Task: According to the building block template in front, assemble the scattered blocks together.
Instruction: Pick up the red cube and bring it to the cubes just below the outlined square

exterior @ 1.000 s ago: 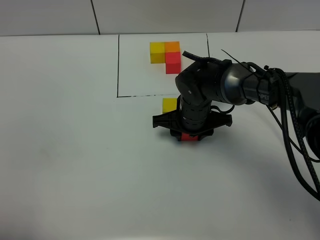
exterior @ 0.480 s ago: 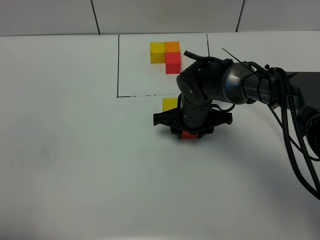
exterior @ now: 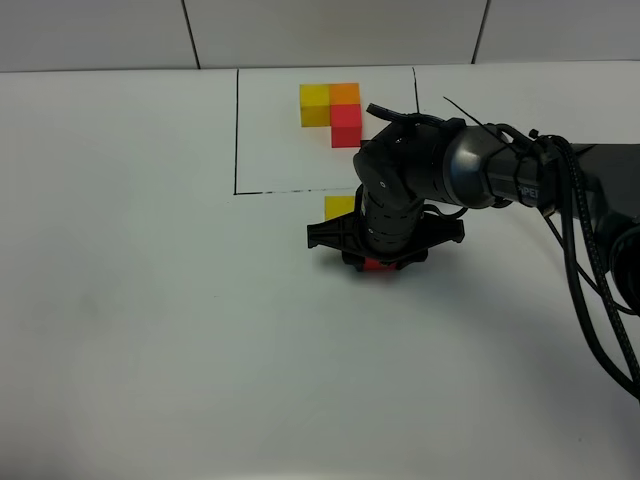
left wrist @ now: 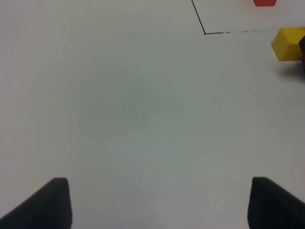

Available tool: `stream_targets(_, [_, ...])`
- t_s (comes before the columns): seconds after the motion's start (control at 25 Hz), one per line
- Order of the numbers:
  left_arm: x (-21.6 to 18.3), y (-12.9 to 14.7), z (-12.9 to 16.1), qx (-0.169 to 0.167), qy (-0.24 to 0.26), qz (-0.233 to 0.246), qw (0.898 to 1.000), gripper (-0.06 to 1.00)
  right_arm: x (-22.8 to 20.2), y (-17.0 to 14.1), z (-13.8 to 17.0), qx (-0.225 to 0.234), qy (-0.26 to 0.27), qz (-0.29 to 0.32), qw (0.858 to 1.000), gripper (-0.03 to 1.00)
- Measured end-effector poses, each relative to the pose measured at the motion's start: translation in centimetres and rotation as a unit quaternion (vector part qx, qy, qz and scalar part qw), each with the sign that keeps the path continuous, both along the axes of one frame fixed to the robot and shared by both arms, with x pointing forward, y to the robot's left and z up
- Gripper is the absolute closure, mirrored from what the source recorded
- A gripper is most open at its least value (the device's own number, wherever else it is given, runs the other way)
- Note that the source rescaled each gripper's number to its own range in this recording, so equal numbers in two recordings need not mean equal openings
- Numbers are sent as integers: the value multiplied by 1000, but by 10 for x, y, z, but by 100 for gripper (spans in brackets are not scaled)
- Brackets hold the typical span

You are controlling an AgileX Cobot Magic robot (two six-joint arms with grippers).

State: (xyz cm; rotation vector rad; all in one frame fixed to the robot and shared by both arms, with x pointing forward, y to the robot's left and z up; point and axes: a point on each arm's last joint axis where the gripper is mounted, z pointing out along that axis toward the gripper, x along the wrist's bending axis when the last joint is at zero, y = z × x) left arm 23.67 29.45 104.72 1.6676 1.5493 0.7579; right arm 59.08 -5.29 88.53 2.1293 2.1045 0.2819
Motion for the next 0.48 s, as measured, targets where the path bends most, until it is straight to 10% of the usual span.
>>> stream_targets(0.48, [0, 0, 0, 0, 0, 0, 1000, 25, 0, 0, 0, -1, -1, 3, 1000, 96])
